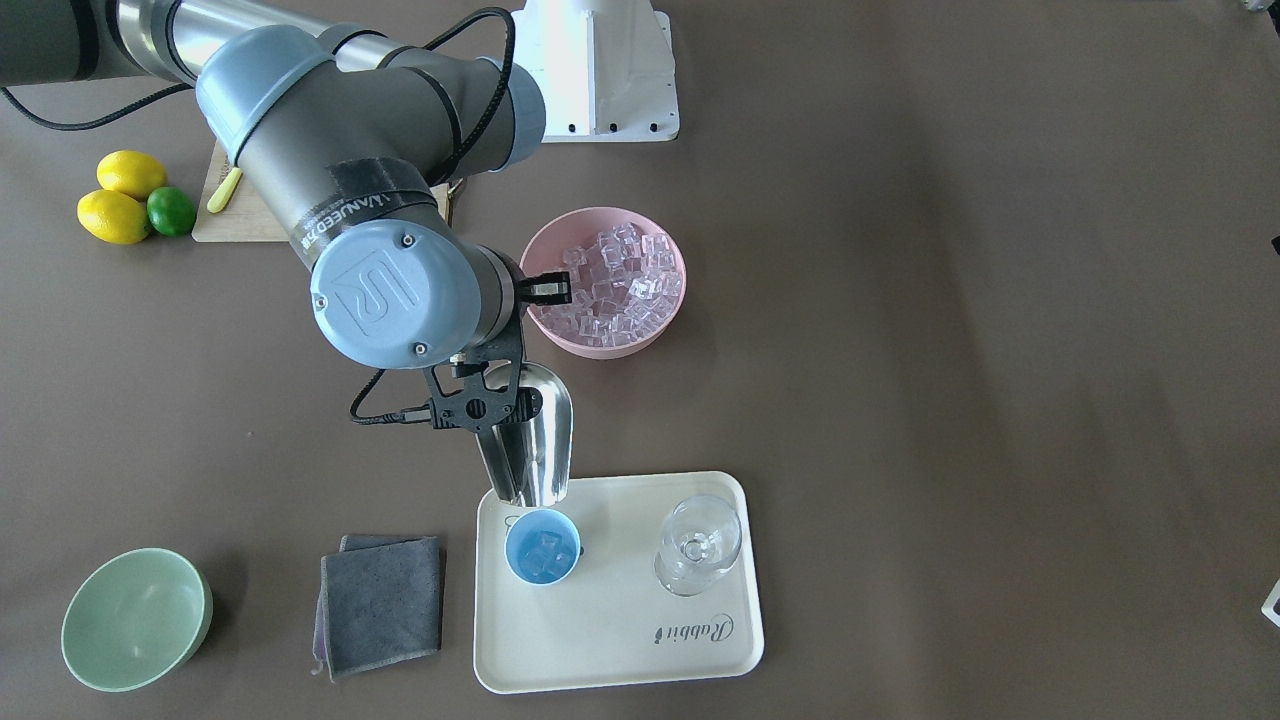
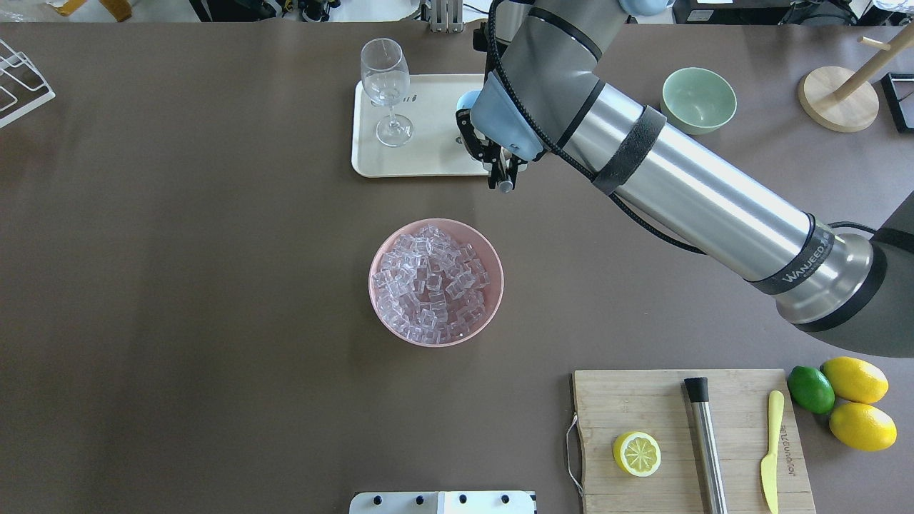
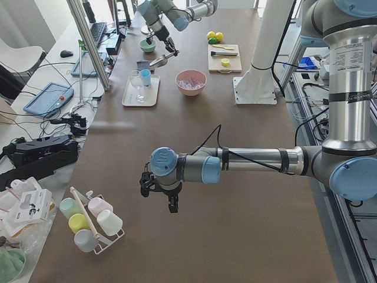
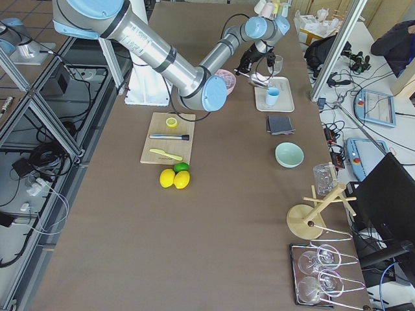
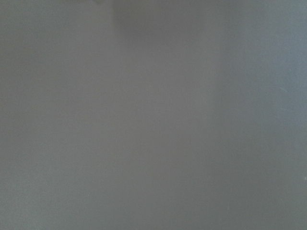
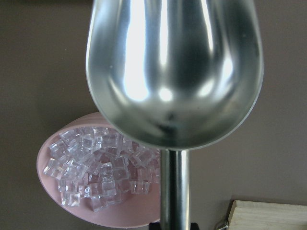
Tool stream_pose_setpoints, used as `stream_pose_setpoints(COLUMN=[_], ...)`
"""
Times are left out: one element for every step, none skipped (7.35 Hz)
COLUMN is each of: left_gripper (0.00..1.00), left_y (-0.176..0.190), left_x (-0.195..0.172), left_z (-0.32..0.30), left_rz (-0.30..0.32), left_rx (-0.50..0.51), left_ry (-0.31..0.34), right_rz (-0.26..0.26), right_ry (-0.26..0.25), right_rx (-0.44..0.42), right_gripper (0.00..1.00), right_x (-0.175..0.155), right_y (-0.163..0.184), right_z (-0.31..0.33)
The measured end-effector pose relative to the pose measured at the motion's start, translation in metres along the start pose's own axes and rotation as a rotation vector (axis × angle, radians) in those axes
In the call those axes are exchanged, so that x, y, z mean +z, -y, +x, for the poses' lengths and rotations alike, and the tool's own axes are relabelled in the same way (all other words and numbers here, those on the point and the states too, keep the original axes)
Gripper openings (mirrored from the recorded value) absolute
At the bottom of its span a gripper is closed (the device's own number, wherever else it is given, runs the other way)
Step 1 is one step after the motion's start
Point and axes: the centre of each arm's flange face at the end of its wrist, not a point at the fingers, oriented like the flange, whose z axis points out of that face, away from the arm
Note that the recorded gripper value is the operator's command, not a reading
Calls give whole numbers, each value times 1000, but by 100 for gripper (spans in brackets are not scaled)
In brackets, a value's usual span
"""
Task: Put ice in cup with scoop
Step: 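Tilt the scoop over the light-blue cup with the right gripper, pouring ice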
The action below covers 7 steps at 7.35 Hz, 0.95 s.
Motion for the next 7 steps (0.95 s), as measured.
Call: stream_pose_setpoints(left_gripper=[98,98,98,98,98,98,98], left_y=[0,0,-1,-1,0,0,0], left_x=[0,0,1,1,1,1,3], left_z=[0,0,-1,-1,-1,-1,-2], left_rz=[0,0,-2,-2,-2,-3,-6], left_rx=[1,0,-2,-2,-1,-2,-3], left_ry=[0,0,0,-1,-1,-2,-1], right_rz=[0,0,0,1,7,18,37], right_ry=[0,0,0,0,2,7,9], right_rx=[1,1,0,-2,-9,-25,-45], right_gripper=[0,0,0,0,0,0,0], right_x=[0,1,1,0,0,1,5], right_y=[0,0,0,-1,-5,-16,-36], right_z=[1,1,1,1,3,12,30])
